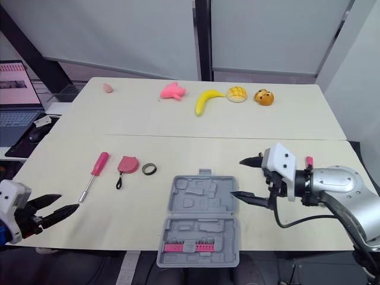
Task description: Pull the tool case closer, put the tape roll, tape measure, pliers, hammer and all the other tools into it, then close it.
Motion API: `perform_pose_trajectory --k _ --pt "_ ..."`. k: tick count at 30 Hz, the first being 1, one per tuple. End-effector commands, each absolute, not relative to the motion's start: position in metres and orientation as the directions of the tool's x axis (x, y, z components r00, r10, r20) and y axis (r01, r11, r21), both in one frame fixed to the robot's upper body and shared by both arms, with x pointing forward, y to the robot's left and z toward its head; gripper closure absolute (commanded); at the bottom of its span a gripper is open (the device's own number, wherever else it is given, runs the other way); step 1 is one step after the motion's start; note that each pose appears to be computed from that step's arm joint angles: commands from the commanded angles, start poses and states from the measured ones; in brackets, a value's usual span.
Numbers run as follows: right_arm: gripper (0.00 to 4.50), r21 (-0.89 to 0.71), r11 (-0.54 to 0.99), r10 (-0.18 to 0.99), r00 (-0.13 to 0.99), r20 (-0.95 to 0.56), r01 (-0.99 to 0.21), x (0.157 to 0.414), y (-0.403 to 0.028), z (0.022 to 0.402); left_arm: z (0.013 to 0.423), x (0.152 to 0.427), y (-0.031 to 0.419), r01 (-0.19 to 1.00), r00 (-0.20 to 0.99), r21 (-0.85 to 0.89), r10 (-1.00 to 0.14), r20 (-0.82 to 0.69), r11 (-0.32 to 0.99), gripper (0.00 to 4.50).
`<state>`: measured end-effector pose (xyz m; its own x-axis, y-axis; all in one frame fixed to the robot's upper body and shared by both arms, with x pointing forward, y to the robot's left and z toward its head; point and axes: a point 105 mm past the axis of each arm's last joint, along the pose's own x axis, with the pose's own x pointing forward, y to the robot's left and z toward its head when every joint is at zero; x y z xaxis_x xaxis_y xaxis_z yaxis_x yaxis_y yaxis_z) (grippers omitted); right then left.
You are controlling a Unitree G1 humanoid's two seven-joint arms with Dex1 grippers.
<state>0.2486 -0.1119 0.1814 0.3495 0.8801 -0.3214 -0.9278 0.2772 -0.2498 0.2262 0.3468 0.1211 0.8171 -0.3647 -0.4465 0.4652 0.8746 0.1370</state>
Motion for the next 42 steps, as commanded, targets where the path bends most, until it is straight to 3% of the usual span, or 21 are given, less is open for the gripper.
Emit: perform_pose_trajectory --k 1,10,15,30,42 --pt "0.00 -0.287 0.249 0.891 0.335 -0.306 -0.925 0.247 -0.103 0.187 0.135 0.240 0.322 0.593 0.763 0.187 -0.472 -0.441 0.783 1.91" --pt "0.00 -0.309 0.234 0.877 0.337 -0.343 -0.922 0.256 -0.090 0.176 0.129 0.288 0.281 0.808 0.576 0.233 -0.642 -0.507 0.541 1.91" --pt "0.00 -0.326 0.251 0.861 0.364 -0.356 -0.911 0.263 -0.085 0.172 0.115 0.314 0.270 0.854 0.508 0.218 -0.666 -0.546 0.472 1.91" --pt "0.00 -0.305 0.247 0.875 0.347 -0.337 -0.920 0.254 -0.075 0.171 0.090 0.357 0.254 0.857 0.492 0.185 -0.658 -0.570 0.481 1.91" --pt "0.00 -0.305 0.236 0.883 0.334 -0.329 -0.923 0.253 -0.071 0.172 0.080 0.372 0.247 0.844 0.502 0.191 -0.615 -0.607 0.501 1.91"
